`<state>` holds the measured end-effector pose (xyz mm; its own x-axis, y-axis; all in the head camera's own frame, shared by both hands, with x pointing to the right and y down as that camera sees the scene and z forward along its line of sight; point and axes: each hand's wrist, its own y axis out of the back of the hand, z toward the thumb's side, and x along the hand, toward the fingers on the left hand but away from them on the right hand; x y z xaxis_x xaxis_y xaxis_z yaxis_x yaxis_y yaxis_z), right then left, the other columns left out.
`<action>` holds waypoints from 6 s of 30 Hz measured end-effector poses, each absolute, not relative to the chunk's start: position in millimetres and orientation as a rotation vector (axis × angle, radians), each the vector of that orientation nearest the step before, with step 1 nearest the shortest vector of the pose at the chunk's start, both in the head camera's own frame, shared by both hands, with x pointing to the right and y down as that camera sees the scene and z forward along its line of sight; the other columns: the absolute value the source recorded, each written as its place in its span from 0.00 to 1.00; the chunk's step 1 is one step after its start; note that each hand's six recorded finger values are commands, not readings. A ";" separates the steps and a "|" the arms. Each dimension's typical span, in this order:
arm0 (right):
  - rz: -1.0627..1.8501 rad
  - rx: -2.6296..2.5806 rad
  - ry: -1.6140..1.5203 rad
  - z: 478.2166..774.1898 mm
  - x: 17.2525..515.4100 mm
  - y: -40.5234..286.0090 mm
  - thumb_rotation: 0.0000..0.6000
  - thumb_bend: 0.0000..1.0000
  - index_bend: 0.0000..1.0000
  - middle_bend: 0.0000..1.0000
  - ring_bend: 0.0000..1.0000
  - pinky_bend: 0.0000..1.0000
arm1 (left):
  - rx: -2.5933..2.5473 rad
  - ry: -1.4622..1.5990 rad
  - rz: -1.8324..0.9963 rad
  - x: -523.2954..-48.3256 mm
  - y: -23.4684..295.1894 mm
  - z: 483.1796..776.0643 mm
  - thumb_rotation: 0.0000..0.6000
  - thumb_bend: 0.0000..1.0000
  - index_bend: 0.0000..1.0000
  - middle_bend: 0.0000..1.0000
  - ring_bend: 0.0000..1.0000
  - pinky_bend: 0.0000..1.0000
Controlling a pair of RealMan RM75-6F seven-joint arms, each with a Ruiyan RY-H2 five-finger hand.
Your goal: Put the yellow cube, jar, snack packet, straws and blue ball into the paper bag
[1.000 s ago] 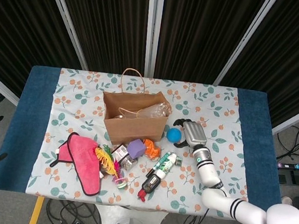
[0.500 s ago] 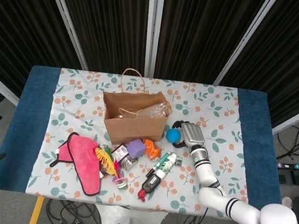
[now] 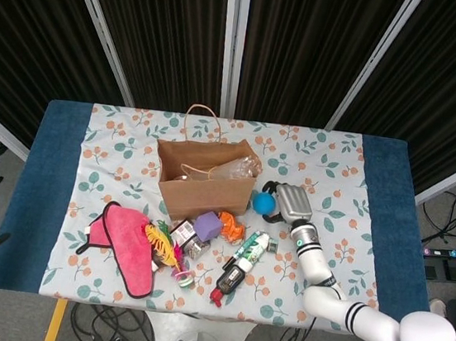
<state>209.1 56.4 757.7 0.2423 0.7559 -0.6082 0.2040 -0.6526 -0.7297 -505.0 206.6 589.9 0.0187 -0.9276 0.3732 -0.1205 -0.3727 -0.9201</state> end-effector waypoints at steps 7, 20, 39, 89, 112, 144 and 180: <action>1.311 -1.967 -0.966 710.7 217.4 38.1 1.00 0.18 0.49 0.41 0.37 0.48 | -1.593 1.093 -1.427 -501.0 206.7 592.1 1.00 0.10 0.08 0.14 0.06 0.20; 0.942 -1.837 -1.108 546.7 194.0 -8.0 1.00 0.18 0.49 0.41 0.37 0.48 | -1.615 1.082 -1.400 -488.7 203.2 592.8 1.00 0.10 0.08 0.14 0.06 0.20; 0.917 -2.003 -0.992 566.4 105.7 -13.8 1.00 0.00 0.07 0.14 0.02 0.16 | -1.592 1.094 -1.417 -499.3 203.4 587.1 1.00 0.10 0.08 0.14 0.06 0.20; 0.817 -1.867 -0.283 617.2 124.9 144.6 1.00 0.00 0.33 0.30 0.23 0.34 | -1.575 1.101 -1.399 -492.9 206.1 585.4 1.00 0.10 0.08 0.14 0.06 0.20; 0.516 -1.122 0.177 639.8 47.3 150.5 1.00 0.00 0.33 0.30 0.19 0.28 | -1.571 1.135 -1.377 -500.3 208.2 588.5 1.00 0.10 0.08 0.14 0.06 0.20; 0.536 -1.066 0.331 691.2 13.2 149.7 1.00 0.00 0.27 0.26 0.14 0.26 | -1.554 1.165 -1.376 -514.3 209.8 588.0 1.00 0.10 0.08 0.14 0.06 0.20; 0.593 -1.003 0.390 701.4 22.6 150.6 1.00 0.00 0.42 0.29 0.15 0.28 | -1.556 1.205 -1.365 -519.2 211.3 587.1 1.00 0.10 0.08 0.14 0.06 0.20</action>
<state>22.6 150.6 701.4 0.7783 0.2822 -0.5609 -0.6268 0.4023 -0.6673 -519.2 211.3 587.1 -0.0023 -0.9537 0.3008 -0.1798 -0.2955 -0.9383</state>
